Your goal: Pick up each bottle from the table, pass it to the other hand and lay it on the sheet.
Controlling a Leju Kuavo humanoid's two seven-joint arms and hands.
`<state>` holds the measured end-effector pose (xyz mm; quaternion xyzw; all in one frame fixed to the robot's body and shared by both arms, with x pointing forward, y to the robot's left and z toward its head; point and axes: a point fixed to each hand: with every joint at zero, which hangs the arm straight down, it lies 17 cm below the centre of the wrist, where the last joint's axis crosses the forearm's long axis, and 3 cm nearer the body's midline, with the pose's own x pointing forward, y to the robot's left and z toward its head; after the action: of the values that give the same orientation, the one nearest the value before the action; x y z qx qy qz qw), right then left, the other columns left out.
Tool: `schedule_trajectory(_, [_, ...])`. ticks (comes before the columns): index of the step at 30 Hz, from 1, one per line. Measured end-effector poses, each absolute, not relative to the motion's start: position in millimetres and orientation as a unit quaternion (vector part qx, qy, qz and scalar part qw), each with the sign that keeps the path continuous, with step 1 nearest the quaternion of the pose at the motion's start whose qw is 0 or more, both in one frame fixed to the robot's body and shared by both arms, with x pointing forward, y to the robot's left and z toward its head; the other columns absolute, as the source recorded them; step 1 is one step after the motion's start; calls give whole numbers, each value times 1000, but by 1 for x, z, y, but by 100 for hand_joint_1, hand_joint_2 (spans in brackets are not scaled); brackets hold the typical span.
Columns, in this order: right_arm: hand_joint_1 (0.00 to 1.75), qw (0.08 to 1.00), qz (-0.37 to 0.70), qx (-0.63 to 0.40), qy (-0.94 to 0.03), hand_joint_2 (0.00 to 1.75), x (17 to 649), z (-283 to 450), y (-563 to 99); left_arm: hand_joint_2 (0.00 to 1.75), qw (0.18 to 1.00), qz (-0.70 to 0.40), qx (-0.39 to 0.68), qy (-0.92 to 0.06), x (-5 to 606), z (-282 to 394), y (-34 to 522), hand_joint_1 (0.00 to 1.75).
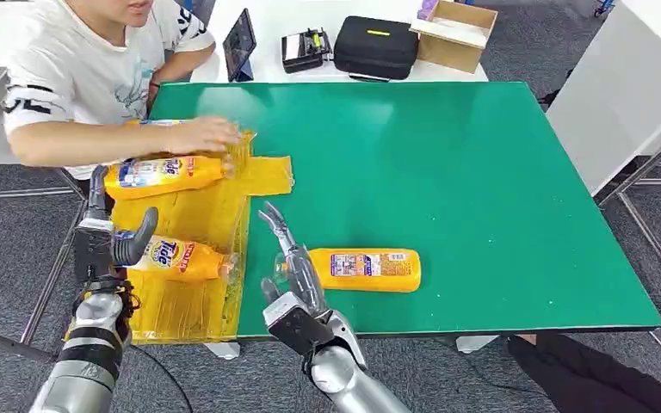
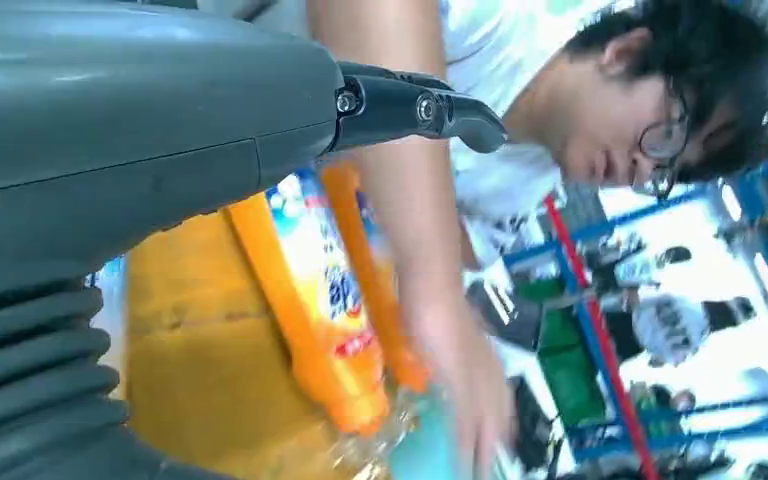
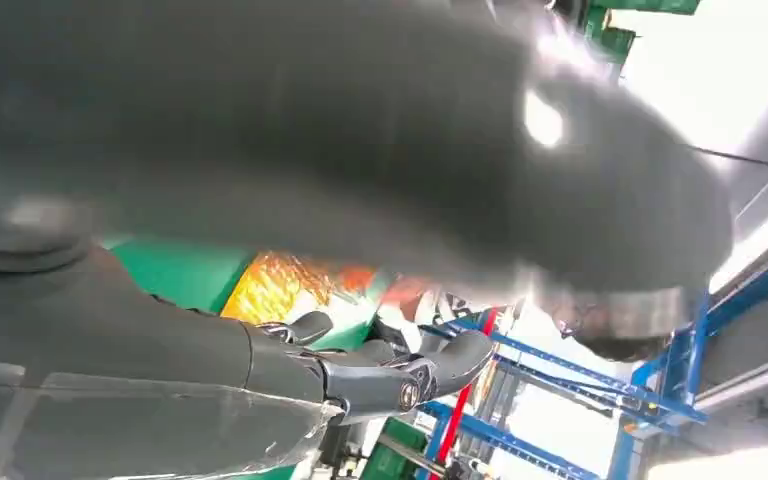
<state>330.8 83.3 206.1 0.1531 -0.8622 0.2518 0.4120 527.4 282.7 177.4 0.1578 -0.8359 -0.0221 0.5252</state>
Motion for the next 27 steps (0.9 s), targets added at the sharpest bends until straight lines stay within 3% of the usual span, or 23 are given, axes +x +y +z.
schedule_trajectory(5, [0,433,290,101,-847,175,346,189,77,175,490,77,167,-852,511,200,315,0])
schedule_trajectory(11, [0,455,352,-12,-818,175,389,158,24,175,478,129,170,-852,467,195,329,0])
schedule_trajectory(19, [0,495,452,-91,-736,175,422,103,-44,175,503,120,174,-838,429,161,318,0])
schedule_trajectory(27, [0,508,485,-118,-702,175,430,82,-74,175,520,108,162,-832,424,148,305,0])
